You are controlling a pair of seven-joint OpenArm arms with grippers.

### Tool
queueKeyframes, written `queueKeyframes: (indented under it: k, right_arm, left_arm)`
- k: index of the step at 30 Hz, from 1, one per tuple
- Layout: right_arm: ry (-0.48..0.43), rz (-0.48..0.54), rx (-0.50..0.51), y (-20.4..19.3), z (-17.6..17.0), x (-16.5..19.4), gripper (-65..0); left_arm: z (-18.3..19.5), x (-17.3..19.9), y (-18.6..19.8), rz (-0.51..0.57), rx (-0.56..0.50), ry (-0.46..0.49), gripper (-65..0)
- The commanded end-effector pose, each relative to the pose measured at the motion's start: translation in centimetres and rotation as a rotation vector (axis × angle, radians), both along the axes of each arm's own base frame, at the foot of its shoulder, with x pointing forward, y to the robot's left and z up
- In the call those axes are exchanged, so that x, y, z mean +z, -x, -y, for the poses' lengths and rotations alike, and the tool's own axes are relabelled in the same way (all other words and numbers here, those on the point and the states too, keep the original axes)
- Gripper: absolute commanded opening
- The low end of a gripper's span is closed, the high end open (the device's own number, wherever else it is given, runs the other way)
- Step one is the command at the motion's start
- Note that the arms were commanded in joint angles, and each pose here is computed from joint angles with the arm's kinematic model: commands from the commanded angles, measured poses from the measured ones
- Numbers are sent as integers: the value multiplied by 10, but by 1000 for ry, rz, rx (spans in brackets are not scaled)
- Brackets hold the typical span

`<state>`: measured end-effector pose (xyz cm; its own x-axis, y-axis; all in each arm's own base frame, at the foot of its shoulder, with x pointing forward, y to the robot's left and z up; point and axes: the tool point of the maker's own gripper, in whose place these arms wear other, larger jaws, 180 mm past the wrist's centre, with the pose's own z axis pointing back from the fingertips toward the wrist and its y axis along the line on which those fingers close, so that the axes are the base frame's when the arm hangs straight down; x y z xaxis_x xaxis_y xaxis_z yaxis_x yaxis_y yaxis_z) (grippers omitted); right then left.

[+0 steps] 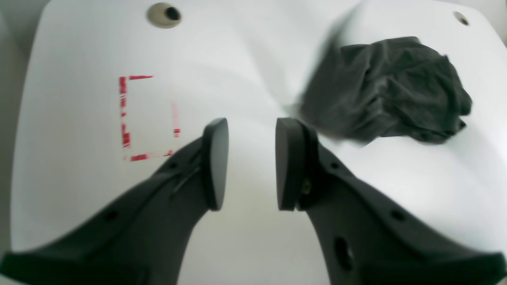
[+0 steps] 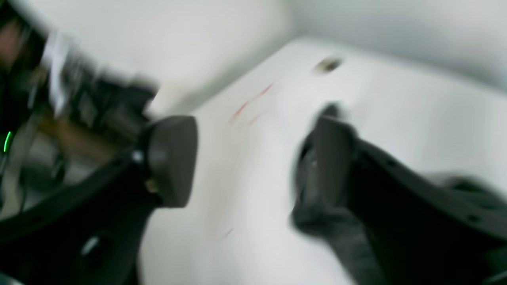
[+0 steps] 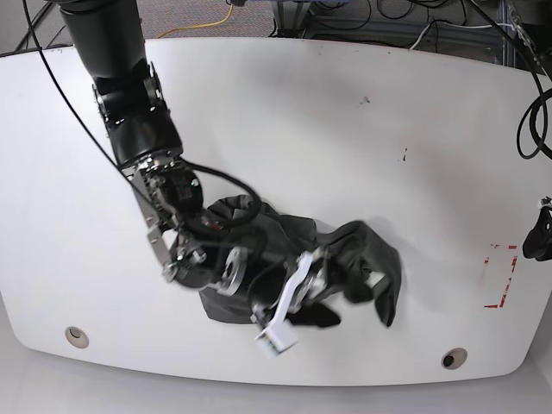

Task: Layout the t-shirt on the table in an organized manner, then fold the t-shirt properly
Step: 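Drag the bunched shirt with the right gripper and grasp its edge with the left gripper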

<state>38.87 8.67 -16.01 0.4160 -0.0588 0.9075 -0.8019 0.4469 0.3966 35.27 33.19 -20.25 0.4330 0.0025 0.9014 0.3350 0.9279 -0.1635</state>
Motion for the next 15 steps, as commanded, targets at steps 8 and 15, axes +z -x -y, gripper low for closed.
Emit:
queueKeyframes:
  k: [8,15]
  right_arm:
    - [10,-65,-214,-10,89,-37,-89]
    - [51,-188,-389,-6,164,-87,-89]
  left_arm:
    - [77,-23,-8,-22,-178,42,-460]
    - [141,-41,-17,-39,-294,109,-460]
